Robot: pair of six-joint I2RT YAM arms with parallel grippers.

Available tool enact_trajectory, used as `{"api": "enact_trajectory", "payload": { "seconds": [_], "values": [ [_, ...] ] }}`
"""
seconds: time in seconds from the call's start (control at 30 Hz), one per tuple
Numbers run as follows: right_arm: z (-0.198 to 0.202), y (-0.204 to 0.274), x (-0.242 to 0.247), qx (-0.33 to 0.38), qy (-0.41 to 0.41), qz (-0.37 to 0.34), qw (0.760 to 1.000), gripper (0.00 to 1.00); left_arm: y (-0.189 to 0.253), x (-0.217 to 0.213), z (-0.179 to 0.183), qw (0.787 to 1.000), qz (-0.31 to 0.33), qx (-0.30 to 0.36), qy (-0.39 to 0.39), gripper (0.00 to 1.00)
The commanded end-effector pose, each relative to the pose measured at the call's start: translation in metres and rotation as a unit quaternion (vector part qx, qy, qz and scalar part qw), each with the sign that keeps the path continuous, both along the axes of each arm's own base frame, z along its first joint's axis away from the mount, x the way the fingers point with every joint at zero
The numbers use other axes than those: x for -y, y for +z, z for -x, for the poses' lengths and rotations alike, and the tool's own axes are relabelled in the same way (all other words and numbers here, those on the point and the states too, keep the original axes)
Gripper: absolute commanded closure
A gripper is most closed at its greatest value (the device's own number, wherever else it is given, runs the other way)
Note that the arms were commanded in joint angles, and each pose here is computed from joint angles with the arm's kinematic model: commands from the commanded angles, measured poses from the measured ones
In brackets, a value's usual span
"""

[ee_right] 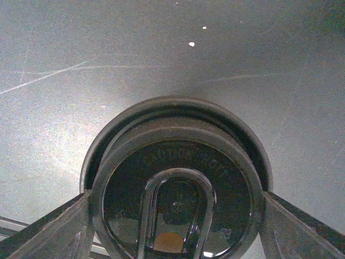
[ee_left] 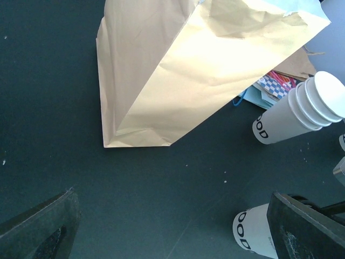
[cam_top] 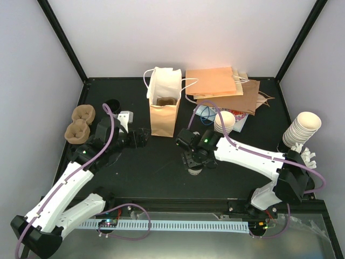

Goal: Pack the takeout coffee

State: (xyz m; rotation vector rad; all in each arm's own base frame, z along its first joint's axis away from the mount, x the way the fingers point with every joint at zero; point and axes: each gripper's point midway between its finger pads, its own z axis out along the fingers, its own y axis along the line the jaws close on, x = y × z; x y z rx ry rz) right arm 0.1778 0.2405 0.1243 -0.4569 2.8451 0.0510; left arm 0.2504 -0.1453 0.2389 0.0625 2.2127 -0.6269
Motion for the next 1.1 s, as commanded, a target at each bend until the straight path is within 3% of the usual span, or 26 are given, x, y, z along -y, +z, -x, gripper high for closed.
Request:
{"api": "enact_trajectory", "payload": {
  "seconds": [0.0,0.5,0.8,1.07],
  "values": [
    [-0.002,-0.003,0.003,0.007,-0.007,0.015,1.000,0.18,0.013,-0.001,-0.002,1.000,0.002,0.011,-0.004,0.03],
    [-0.012,0.039,0.006,0.059,0.004,-0.009,0.998,0.19,0.031,0.006,-0.028,1.000,0.000,0.013,-0.001,0.01],
    [-0.012,0.069,0.009,0.089,0.019,-0.040,0.995,0.19,0.066,0.011,-0.088,0.998,-0.050,0.021,0.034,0.01],
    [-0.011,0.091,0.016,0.118,0.036,-0.058,0.991,0.19,0.051,0.005,-0.148,0.985,-0.141,-0.050,0.092,0.05]
  ]
}}
